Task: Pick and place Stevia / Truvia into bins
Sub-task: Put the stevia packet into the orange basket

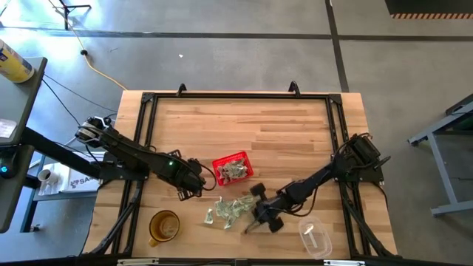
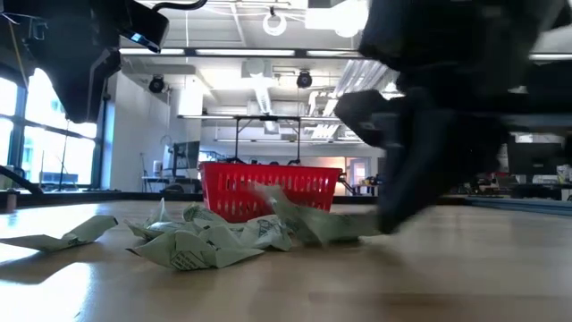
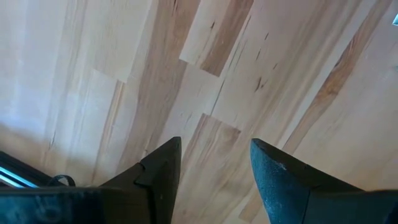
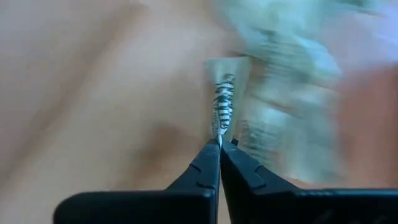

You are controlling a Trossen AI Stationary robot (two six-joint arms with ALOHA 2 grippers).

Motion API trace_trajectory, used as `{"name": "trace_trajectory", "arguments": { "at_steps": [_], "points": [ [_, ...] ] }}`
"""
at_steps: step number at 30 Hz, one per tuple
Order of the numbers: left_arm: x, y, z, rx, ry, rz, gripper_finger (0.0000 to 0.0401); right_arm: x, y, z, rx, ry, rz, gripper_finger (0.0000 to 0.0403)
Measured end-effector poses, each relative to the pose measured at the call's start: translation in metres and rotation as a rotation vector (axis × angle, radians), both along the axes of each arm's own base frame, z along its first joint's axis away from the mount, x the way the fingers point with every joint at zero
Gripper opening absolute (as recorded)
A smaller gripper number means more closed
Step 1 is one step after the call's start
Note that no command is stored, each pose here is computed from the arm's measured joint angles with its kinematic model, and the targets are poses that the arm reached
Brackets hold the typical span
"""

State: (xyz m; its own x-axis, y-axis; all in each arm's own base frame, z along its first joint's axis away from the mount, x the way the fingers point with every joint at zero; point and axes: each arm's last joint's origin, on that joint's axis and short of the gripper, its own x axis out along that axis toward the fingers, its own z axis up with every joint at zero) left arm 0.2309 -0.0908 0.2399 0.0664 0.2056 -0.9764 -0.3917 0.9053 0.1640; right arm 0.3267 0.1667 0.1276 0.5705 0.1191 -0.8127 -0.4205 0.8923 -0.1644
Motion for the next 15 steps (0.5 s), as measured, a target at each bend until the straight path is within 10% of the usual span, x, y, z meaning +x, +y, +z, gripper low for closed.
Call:
{"name": "trace_trajectory", "arguments": {
  "at_steps": [15],
  "points": [
    [0.002,0.0,0.0,0.023,-0.024,0.002,0.0225,0.035,-0.078,0.062,-0.092,-0.142,-0.504,0.0003]
  ]
}}
